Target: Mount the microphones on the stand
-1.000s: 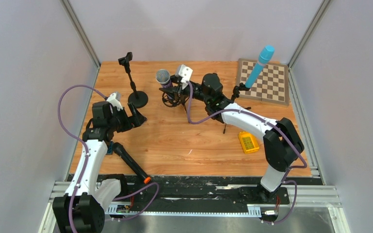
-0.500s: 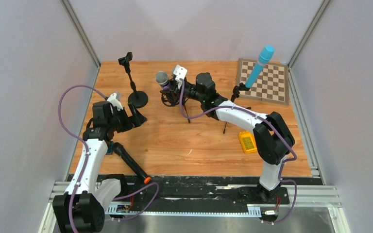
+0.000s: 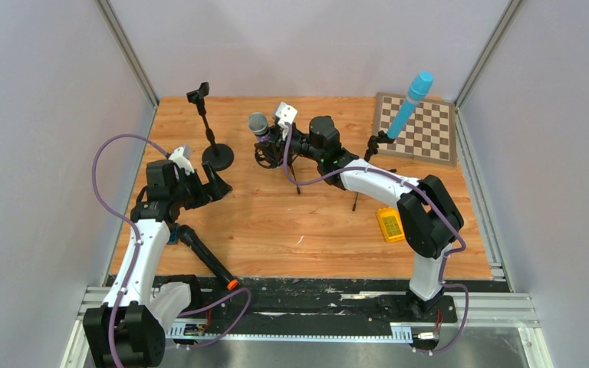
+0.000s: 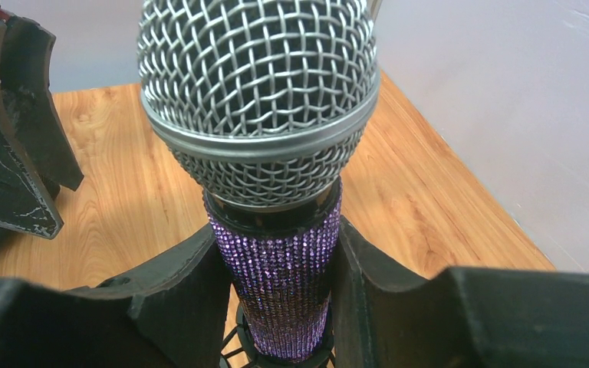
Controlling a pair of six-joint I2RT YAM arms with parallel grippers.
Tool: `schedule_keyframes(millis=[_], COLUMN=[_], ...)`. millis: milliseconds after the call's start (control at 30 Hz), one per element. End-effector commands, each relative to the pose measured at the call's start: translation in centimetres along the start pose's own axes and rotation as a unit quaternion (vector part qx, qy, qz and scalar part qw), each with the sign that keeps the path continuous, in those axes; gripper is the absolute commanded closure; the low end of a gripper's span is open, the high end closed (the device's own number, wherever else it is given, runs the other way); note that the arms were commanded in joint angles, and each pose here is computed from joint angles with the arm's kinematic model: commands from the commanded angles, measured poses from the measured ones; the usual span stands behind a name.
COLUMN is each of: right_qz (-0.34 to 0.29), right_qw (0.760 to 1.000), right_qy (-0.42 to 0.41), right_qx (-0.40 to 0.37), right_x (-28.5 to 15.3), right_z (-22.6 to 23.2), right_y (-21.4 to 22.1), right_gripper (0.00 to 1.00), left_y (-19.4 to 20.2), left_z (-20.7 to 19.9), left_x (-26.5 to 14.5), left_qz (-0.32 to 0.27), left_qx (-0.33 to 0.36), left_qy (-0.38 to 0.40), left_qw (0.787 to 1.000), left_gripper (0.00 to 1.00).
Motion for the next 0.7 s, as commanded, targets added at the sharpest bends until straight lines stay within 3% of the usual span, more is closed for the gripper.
schedule_keyframes(millis=[0, 67, 167, 667], right_qz=[-0.047, -0.061, -0.071, -0.156], right_qw=[0.998, 0.998, 0.997, 0.985], right_qy=[0.033, 0.031, 0.025, 0.017], right_qx=[0.000, 0.004, 0.002, 0.067], right_x=[-0.6, -0.8, -1.2, -6.8], right_z=[-1.5, -1.4, -1.2, -0.5], right_y=[-1.7, -2.2, -2.9, -5.9], right_gripper=[0.60, 0.44, 0.30, 0.00], left_y=[-0.4, -0.4, -0.4, -0.4], left_z=[0.0, 0.0, 0.0, 0.0], left_x=[0.1, 0.1, 0.0, 0.0], left_qz=[-0.011, -0.012, -0.013, -0.014], left_qx=[-0.005, -0.004, -0.004, -0.005], left_qy=[0.006, 0.006, 0.007, 0.007], left_qw=[1.000, 1.000, 1.000, 1.000], left_gripper=[0.00, 0.00, 0.00, 0.00])
Point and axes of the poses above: each gripper's point midway between its finger pads, its own x axis out along the fingers, its own z axis along the line the jaws close on, y = z × x, the point moved 7 cm from there along -x, back along the fingers, and after that the axes turned 2 degrees about -x, right-handed, at the moved point
